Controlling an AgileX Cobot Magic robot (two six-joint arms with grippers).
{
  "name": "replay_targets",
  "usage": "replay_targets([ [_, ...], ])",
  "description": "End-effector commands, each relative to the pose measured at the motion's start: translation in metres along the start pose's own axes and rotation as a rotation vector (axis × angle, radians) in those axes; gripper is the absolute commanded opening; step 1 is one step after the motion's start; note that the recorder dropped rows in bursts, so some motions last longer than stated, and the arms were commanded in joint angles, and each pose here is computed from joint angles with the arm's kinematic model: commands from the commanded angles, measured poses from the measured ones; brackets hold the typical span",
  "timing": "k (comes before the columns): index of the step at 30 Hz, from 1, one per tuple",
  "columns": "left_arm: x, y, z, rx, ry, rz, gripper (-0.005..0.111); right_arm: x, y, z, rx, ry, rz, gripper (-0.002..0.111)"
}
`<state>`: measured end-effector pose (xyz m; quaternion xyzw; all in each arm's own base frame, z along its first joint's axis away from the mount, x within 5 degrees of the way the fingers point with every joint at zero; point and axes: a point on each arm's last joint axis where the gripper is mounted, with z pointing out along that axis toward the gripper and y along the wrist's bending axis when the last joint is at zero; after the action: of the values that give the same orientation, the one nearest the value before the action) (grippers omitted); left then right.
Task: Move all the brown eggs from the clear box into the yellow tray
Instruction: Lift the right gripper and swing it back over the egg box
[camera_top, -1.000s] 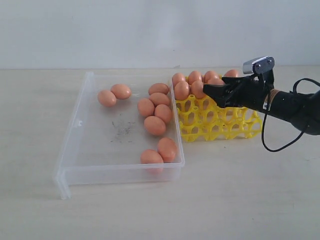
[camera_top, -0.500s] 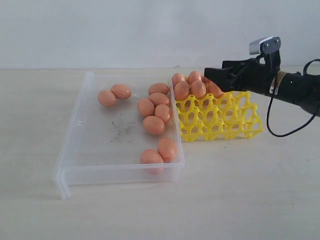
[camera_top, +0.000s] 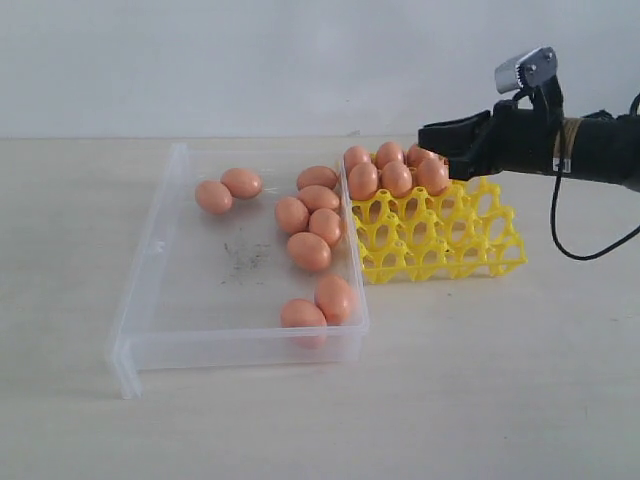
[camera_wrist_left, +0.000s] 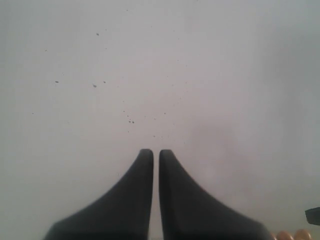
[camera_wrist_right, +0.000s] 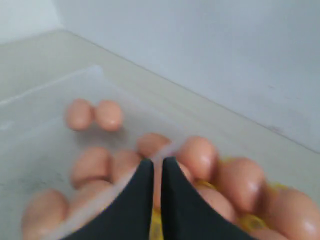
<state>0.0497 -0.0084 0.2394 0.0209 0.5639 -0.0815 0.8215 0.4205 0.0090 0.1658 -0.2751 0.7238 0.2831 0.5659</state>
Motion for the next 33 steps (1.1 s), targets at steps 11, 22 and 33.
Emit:
replay_targets([
  [11,0.001,0.0,0.0,0.002,-0.001,-0.013,0.004,-0.052,0.12,0.11,0.006,0.344,-0.135,0.054],
  [22,0.001,0.0,0.0,0.002,0.001,-0.013,0.004,-0.073,0.131,0.147,0.135,0.261,-0.007,0.039],
  [33,0.001,0.0,0.0,0.002,0.001,-0.013,0.004,-0.056,0.19,0.174,-0.119,0.249,-0.824,0.0],
])
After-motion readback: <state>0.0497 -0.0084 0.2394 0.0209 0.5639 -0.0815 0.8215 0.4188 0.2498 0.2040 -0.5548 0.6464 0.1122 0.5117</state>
